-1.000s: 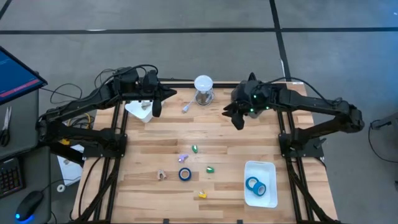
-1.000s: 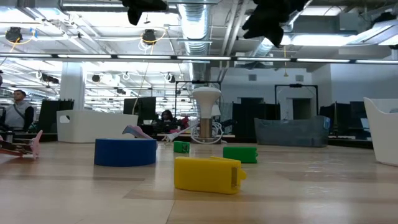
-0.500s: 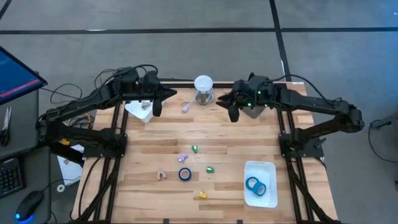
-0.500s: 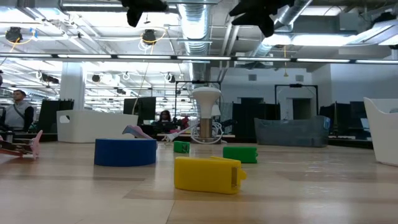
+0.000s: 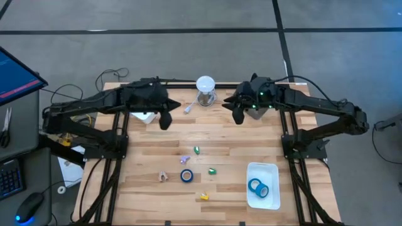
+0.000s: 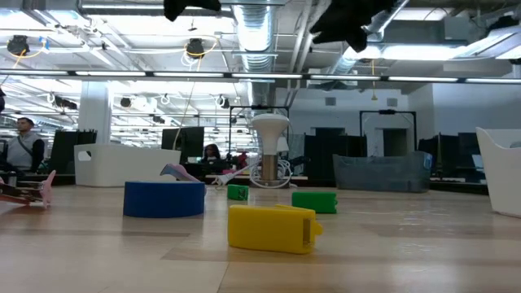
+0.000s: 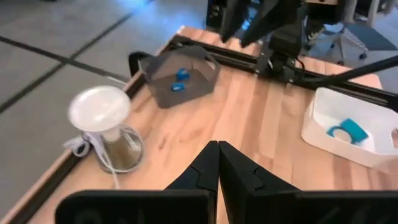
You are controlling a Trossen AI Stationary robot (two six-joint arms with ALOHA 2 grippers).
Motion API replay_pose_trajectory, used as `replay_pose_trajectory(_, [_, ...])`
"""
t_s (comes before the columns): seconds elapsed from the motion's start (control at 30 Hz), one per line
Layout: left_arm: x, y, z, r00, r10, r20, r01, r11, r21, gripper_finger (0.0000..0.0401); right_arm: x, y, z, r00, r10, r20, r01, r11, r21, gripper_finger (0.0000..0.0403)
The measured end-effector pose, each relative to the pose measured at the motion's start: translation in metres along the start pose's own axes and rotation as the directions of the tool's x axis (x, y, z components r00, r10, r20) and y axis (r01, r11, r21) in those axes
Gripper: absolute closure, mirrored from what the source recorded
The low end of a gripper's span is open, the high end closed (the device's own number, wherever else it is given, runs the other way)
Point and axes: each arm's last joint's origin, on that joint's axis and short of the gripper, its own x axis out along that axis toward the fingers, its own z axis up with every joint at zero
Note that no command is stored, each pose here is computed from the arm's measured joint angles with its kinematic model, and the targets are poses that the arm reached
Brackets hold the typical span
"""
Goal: Pick and place Stapler, Stapler remover, tape
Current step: Put the purple staple remover into the top white bin
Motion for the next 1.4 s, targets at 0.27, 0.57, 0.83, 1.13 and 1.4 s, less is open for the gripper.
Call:
replay_pose_trajectory(0.27, [0.056,-0.034,-0.016,0.983,-0.058,-0.175,0.065,0.997,0.033,0.0398,-0.036,-0.007,0.004,0.998,-0.021,0.053,0.023,0.999,-0.040,0.0284])
replay_pose_trajectory(0.57, [0.086,-0.057,-0.035,0.953,-0.093,-0.287,0.057,0.990,-0.130,0.0398,-0.097,-0.014,0.007,0.979,-0.050,0.196,0.060,0.997,-0.045,0.0284])
replay_pose_trajectory(0.83, [0.111,-0.077,-0.065,0.887,-0.075,-0.456,-0.027,0.976,-0.214,0.0398,-0.124,-0.019,-0.003,0.978,-0.095,0.183,0.101,0.995,-0.023,0.0284])
replay_pose_trajectory(1.13, [0.142,-0.091,-0.100,0.770,-0.110,-0.629,-0.074,0.963,-0.259,0.0398,-0.124,-0.025,-0.012,0.985,-0.140,0.099,0.145,0.988,-0.045,0.0284])
replay_pose_trajectory(1.4, [0.161,-0.094,-0.121,0.688,-0.133,-0.714,-0.096,0.958,-0.271,0.0354,-0.122,-0.026,-0.014,0.987,-0.144,0.066,0.148,0.987,-0.060,0.0284])
